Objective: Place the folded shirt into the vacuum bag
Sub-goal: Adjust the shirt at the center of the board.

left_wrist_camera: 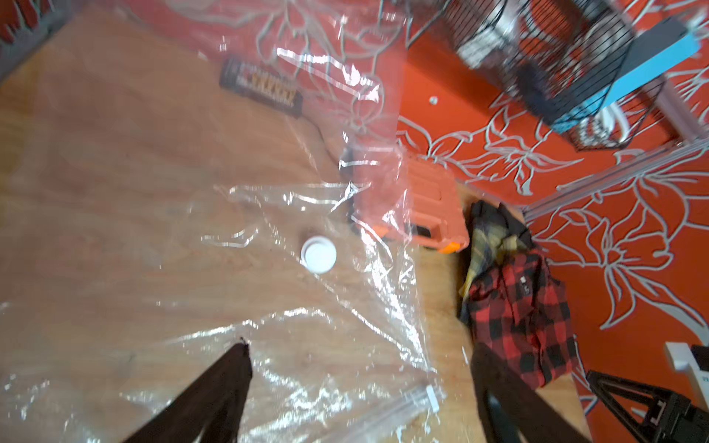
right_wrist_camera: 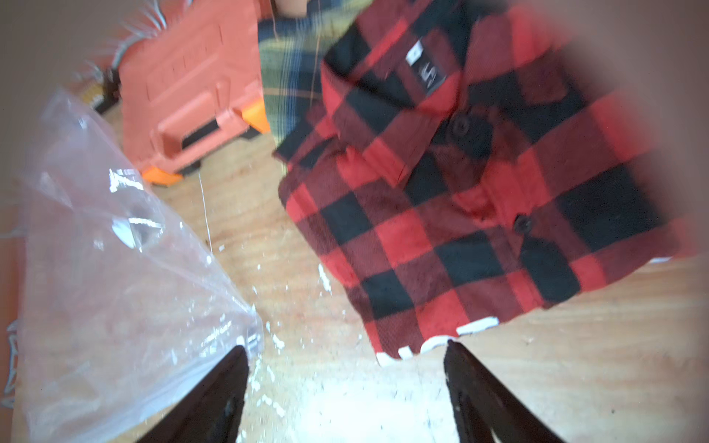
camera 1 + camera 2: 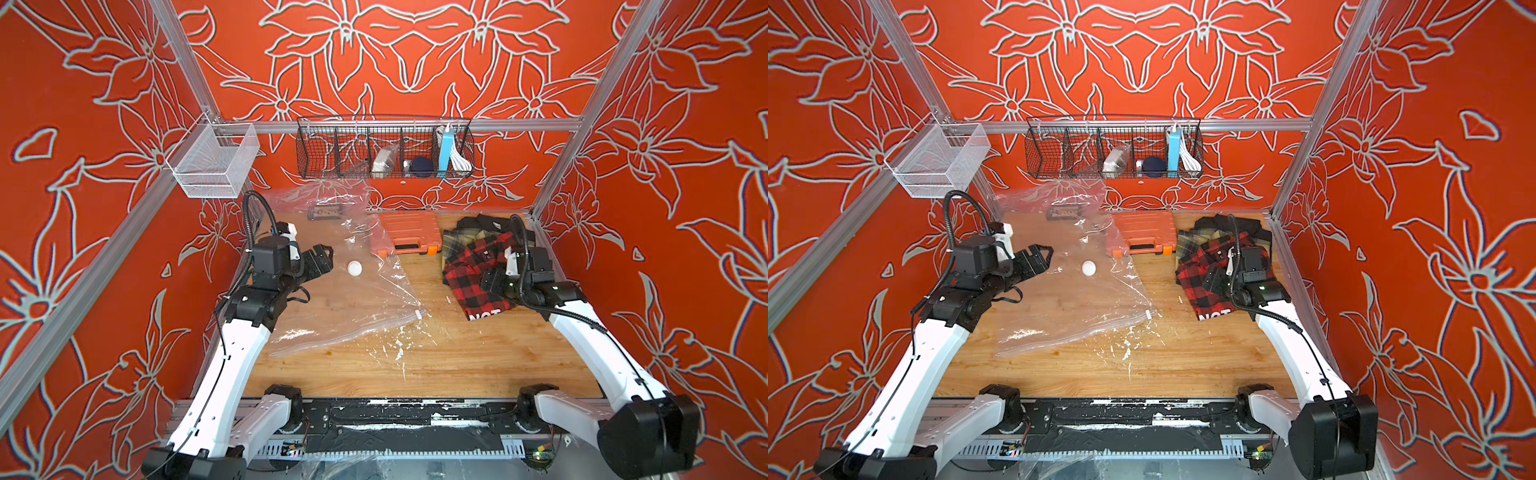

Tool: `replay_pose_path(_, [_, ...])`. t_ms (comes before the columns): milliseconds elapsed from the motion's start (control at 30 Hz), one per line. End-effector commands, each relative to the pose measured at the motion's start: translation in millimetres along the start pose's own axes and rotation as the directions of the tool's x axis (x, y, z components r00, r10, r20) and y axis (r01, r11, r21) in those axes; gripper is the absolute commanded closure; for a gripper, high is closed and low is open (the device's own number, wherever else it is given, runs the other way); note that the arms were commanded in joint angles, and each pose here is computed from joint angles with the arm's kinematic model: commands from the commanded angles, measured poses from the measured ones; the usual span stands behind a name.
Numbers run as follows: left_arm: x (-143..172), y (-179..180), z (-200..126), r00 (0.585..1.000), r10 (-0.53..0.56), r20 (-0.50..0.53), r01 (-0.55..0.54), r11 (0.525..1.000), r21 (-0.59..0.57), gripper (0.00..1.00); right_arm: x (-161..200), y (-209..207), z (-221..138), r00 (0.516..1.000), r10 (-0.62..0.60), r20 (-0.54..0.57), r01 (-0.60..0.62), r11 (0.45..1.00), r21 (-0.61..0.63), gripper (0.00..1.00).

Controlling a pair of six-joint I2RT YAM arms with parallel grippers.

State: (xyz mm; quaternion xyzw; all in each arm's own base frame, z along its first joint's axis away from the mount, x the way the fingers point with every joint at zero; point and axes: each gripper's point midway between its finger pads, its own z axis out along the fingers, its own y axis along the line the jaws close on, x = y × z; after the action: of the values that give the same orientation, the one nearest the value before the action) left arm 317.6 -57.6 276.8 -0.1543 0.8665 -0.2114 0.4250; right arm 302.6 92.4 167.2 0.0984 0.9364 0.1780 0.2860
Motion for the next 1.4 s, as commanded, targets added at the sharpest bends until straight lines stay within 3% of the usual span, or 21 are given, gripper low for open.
replay_pose_path(0, [40.8,-1.0,4.0,0.984,-0.023,-0.178,0.020,1.000,-0.020,0.11,23.4,33.3,14.6,0.990,-0.084,-0.118,0.076,0.995,-0.070,0.17])
replay_pose_path(200, [88.5,-5.9,28.5,0.952,0.019,-0.306,-0.055,0.993,-0.107,0.11,37.4,108.6,59.6,0.930,-0.298,-0.217,0.250,0.943,-0.221,0.12])
replay_pose_path(367, [106.4,-20.4,38.1,0.940,0.075,-0.334,-0.112,0.989,-0.094,0.11,25.2,130.8,102.9,0.908,-0.342,-0.241,0.286,0.928,-0.239,0.07])
replay_pose_path(500, [106.6,-26.3,39.4,0.942,0.100,-0.321,-0.125,0.991,-0.057,0.10,33.0,141.6,129.3,0.866,-0.395,-0.306,0.317,0.908,-0.273,0.02])
replay_pose_path(800, [107.5,-29.9,35.0,0.945,0.132,-0.301,-0.146,0.989,-0.022,0.10,54.5,146.4,151.9,0.815,-0.447,-0.369,0.335,0.883,-0.329,0.02])
replay_pose_path(1033, [98.5,-15.3,28.8,0.919,0.198,-0.340,-0.245,0.964,-0.102,0.09,54.5,145.9,147.7,0.812,-0.459,-0.360,0.348,0.876,-0.333,0.03])
replay_pose_path(1367, [78.5,-16.0,28.4,0.936,0.116,-0.331,-0.155,0.984,-0.092,0.09,69.3,181.2,188.1,0.810,-0.434,-0.394,0.276,0.875,-0.397,0.11])
